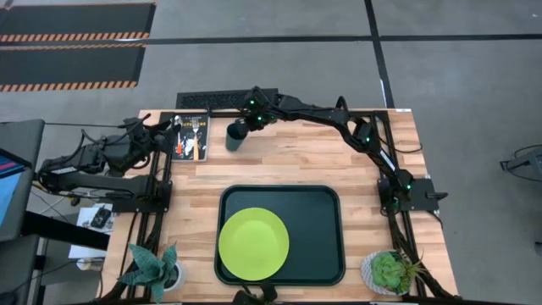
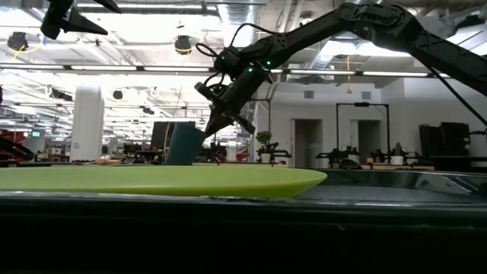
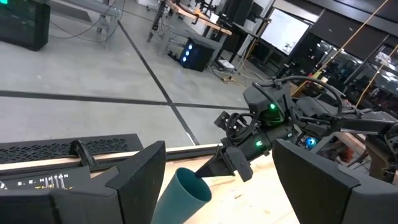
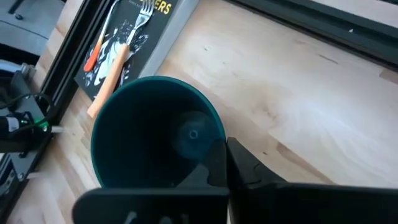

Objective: Pick and place plate/cup/fork/spoon on tray
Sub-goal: Put the blue cup to the top of the green plate on the green serving tray

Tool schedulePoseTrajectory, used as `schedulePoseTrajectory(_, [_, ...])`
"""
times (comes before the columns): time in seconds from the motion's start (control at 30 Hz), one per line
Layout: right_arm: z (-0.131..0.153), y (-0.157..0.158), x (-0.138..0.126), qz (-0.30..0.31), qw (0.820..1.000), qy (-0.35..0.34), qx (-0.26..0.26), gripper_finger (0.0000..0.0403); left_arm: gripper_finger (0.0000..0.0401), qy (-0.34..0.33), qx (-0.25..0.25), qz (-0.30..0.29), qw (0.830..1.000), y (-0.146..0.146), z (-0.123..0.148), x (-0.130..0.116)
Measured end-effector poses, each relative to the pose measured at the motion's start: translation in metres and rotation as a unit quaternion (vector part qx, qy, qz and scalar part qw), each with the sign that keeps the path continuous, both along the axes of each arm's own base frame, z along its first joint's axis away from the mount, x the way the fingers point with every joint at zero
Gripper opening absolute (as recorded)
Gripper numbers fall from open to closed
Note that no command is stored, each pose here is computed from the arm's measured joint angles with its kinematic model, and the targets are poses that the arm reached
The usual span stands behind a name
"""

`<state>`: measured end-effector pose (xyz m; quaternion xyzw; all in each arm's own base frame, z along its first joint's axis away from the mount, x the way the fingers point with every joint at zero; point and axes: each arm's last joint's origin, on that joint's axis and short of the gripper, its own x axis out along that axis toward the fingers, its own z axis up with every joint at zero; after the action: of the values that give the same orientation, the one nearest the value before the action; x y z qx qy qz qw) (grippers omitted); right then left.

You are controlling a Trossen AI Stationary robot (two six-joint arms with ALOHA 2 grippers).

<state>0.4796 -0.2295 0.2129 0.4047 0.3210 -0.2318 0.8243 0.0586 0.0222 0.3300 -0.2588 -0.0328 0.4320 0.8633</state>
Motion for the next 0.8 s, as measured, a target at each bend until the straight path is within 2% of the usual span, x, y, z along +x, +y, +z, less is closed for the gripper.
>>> schedulePoseTrajectory(0.33, [0.011,0.011,-0.003,0.032,0.999,0.004,0.017,0.0002,0.0283,0.000,0.000,0.000,1.000,0.000,0.000,0.000])
schedulePoseTrajectory(0.63, [0.067,0.041,-0.023,0.082,0.996,0.012,-0.012,0.0001,0.0283,0.000,0.000,0.000,1.000,0.000,0.000,0.000])
schedulePoseTrajectory(0.8, [0.100,0.083,-0.042,0.140,0.989,0.055,-0.012,0.0001,0.0283,-0.001,0.000,0.000,1.000,0.000,0.000,0.000])
